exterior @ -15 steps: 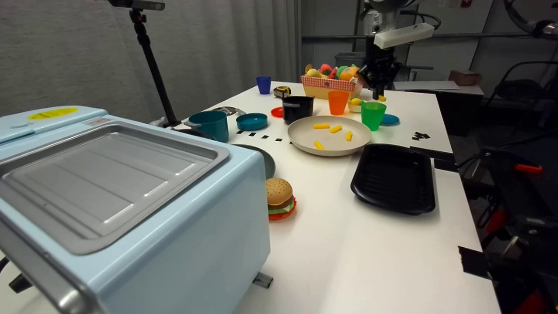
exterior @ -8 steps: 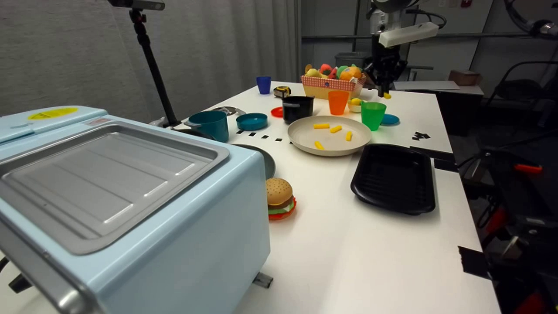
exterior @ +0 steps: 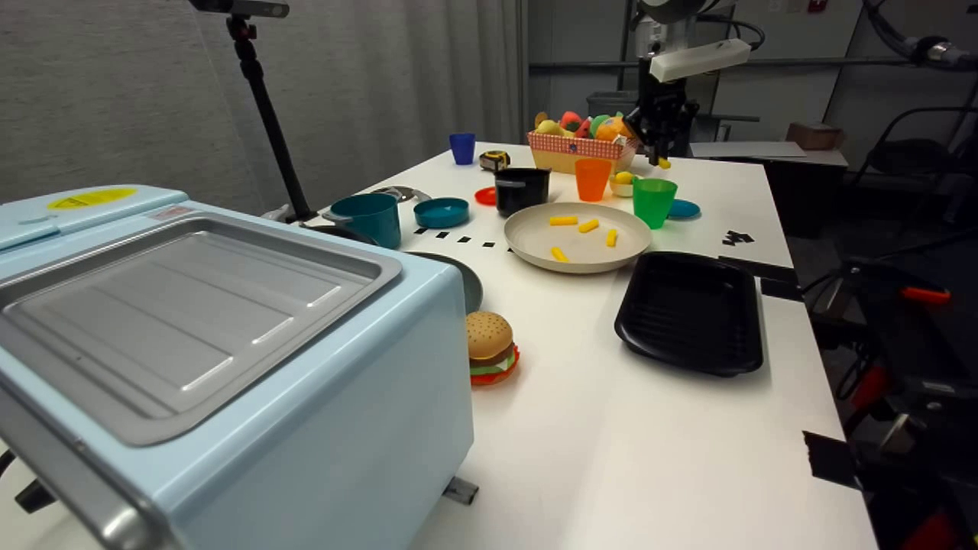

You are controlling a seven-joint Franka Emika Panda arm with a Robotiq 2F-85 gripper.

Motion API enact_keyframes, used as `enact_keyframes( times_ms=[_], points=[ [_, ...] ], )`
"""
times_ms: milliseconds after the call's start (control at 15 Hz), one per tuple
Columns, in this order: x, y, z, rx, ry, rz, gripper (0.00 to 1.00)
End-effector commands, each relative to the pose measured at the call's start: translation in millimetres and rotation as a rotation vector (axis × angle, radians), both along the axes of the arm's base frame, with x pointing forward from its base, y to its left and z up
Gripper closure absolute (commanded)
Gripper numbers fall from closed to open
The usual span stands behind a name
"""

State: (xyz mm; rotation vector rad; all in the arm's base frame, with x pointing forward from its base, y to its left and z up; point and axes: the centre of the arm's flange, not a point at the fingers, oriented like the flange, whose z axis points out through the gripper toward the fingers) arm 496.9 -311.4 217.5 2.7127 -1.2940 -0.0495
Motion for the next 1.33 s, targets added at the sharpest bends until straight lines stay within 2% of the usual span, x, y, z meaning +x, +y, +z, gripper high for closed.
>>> enact_keyframes(
  times_ms=[0, 400, 533, 933, 1133, 1267],
  points=[
    [12.7, -5.5, -3.6, 0.009, 0.021, 0.014, 0.56],
    [17.6, 16.3, -5.0, 0.023, 0.009, 0.079, 0.1],
    [24.9, 33.8, -5.5, 0.028, 0.004, 0.124, 0.0],
    [45.9, 81.7, -10.9, 0.043, -0.003, 0.219, 0.0],
    [54.7, 90.1, -17.1, 0.051, -0.002, 0.238, 0.0],
    [59.3, 87.7, -22.2, 0.091, 0.01, 0.297, 0.0]
  ],
)
